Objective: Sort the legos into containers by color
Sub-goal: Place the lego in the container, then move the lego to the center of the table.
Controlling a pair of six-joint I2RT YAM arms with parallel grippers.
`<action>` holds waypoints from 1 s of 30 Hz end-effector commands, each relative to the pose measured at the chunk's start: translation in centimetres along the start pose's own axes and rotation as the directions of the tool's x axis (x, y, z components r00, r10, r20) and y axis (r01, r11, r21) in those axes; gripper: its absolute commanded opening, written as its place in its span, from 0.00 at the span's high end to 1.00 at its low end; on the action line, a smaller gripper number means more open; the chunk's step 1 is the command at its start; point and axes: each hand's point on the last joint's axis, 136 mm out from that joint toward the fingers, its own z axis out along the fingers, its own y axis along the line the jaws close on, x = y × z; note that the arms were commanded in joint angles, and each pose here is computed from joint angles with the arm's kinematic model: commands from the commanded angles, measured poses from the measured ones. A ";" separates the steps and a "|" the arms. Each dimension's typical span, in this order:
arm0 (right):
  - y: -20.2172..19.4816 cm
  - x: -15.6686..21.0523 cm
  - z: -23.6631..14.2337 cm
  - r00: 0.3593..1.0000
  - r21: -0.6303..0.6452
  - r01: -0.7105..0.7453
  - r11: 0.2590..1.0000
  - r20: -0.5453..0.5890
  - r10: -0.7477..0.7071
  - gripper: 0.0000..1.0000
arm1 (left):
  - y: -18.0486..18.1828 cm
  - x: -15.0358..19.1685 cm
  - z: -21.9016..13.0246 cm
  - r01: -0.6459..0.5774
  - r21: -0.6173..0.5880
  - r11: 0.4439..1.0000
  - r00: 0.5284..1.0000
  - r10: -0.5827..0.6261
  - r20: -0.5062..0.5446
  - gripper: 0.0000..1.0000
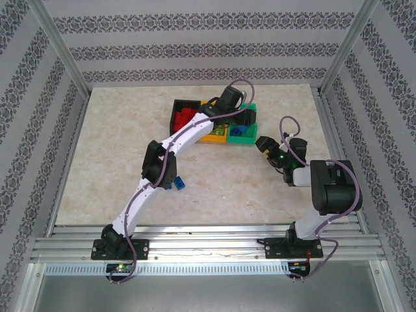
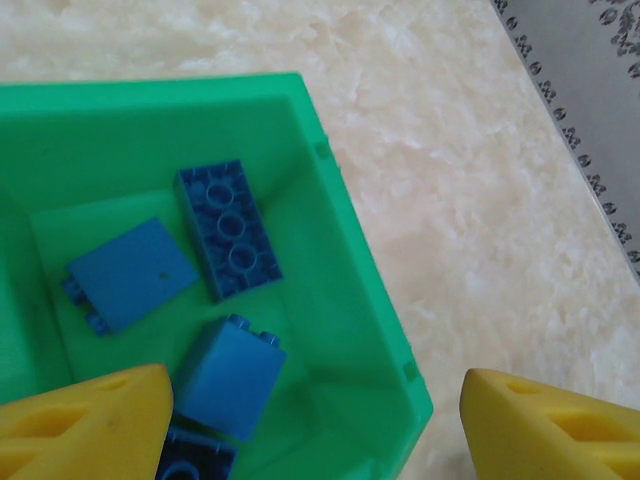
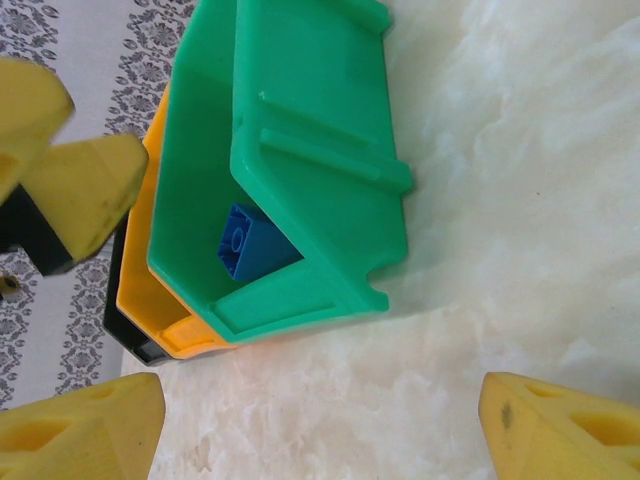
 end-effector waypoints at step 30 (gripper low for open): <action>2.4 0.7 -0.4 0.995 -0.030 0.102 0.994 -0.004 -0.102 0.17 | 11.5 22.5 -19.7 0.083 -0.347 0.934 0.958 -0.170 -0.230 0.19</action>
